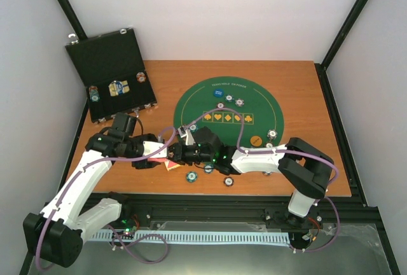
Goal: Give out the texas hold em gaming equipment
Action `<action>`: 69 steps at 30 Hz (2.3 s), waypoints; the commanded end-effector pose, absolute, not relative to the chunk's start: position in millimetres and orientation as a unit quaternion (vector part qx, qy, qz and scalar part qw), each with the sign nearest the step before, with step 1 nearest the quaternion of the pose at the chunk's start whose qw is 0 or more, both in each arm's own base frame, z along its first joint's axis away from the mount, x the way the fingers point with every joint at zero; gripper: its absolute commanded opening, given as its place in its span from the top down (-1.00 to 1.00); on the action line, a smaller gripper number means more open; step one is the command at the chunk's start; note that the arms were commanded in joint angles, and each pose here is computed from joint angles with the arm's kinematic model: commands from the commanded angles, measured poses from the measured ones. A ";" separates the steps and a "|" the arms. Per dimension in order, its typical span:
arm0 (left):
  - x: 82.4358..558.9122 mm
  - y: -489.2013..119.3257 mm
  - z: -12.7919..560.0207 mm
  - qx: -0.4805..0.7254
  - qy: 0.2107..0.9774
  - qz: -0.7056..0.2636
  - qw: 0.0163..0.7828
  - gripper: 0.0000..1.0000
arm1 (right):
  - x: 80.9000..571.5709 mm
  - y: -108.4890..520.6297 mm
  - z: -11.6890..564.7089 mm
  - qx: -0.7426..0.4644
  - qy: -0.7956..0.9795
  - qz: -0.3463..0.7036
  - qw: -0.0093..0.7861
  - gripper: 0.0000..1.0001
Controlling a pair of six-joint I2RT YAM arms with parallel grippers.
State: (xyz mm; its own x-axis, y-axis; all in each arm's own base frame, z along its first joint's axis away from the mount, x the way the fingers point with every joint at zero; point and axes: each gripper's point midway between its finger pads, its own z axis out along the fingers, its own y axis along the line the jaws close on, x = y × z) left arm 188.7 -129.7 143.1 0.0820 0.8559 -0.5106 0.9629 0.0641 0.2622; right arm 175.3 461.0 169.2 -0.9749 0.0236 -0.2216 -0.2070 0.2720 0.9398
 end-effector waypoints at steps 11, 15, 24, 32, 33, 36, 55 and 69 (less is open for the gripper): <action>186.4 -132.5 158.4 0.692 0.651 -0.091 0.298 -0.12 | 180.2 457.5 165.7 -0.059 0.816 0.565 0.112 0.23; 184.0 -128.4 152.9 0.698 0.652 -0.085 0.284 -0.12 | 182.4 460.3 169.5 -0.064 0.817 0.561 0.116 0.15; 186.2 -130.4 150.6 0.689 0.660 -0.091 0.285 -0.11 | 179.8 468.9 165.0 -0.046 0.801 0.589 0.090 0.53; 191.2 -127.4 145.0 0.690 0.663 -0.079 0.280 -0.10 | 178.3 454.7 158.3 -0.042 0.814 0.571 0.099 0.31; 191.5 -127.3 145.0 0.690 0.664 -0.080 0.278 -0.10 | 178.6 452.8 157.6 -0.043 0.816 0.568 0.101 0.30; 192.3 -127.1 146.2 0.689 0.666 -0.081 0.274 -0.10 | 179.5 447.7 152.9 -0.042 0.825 0.554 0.104 0.29; 188.0 -126.6 138.8 0.690 0.671 -0.094 0.255 -0.11 | 170.2 460.2 168.6 -0.080 0.811 0.569 0.109 0.01; 186.2 -123.3 141.8 0.693 0.670 -0.086 0.251 -0.10 | 174.8 457.9 146.9 -0.055 0.820 0.561 0.096 0.12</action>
